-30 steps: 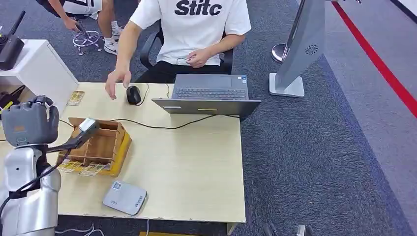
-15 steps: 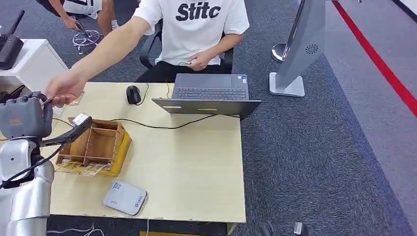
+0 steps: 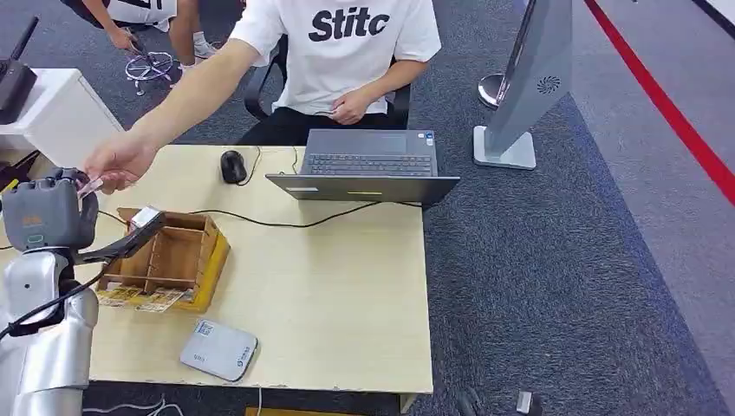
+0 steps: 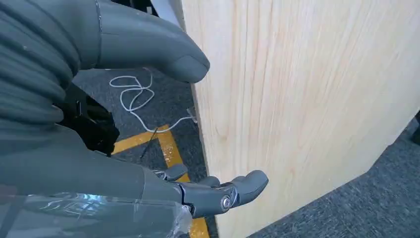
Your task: Pass the card to the sensor for recognition and then transmit it.
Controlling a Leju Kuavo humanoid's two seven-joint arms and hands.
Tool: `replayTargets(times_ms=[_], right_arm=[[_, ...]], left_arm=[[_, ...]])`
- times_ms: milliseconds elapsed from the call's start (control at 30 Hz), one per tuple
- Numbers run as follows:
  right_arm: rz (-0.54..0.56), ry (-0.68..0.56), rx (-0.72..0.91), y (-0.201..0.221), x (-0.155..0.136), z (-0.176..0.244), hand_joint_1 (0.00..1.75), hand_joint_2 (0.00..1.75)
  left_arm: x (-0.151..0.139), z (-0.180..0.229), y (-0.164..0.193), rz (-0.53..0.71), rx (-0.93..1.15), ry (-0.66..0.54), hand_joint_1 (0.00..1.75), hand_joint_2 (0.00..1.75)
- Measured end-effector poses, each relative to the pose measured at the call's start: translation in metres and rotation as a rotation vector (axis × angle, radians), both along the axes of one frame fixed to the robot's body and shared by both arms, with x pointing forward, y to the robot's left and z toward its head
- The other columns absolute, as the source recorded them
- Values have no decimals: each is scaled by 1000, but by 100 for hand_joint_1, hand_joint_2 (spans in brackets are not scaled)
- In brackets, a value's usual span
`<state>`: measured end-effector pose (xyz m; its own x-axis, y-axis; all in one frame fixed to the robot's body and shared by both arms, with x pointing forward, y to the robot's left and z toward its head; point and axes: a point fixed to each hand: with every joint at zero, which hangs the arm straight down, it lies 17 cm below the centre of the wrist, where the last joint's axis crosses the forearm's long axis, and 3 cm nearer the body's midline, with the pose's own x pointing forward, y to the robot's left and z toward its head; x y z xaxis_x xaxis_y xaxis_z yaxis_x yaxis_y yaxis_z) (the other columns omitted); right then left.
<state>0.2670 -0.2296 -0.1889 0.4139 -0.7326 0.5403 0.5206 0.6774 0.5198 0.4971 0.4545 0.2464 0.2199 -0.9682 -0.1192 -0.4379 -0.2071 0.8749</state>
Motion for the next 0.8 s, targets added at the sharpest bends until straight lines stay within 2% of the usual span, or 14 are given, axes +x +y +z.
replayTargets(times_ms=[333,500,633,800], right_arm=[[-27,-9,2,-4,-4,0,0,175],[-65,-6,0,-11,-14,-3,0,175],[-106,-6,-1,-20,-23,-5,0,175],[-135,5,-5,-27,-31,-9,0,175]], left_arm=[[-33,-7,-25,-98,-4,-36,0,175],[-84,-14,-51,-194,53,-88,0,175],[-135,-32,-92,-272,122,-93,0,175],[-179,-75,-132,-389,209,0,0,175]])
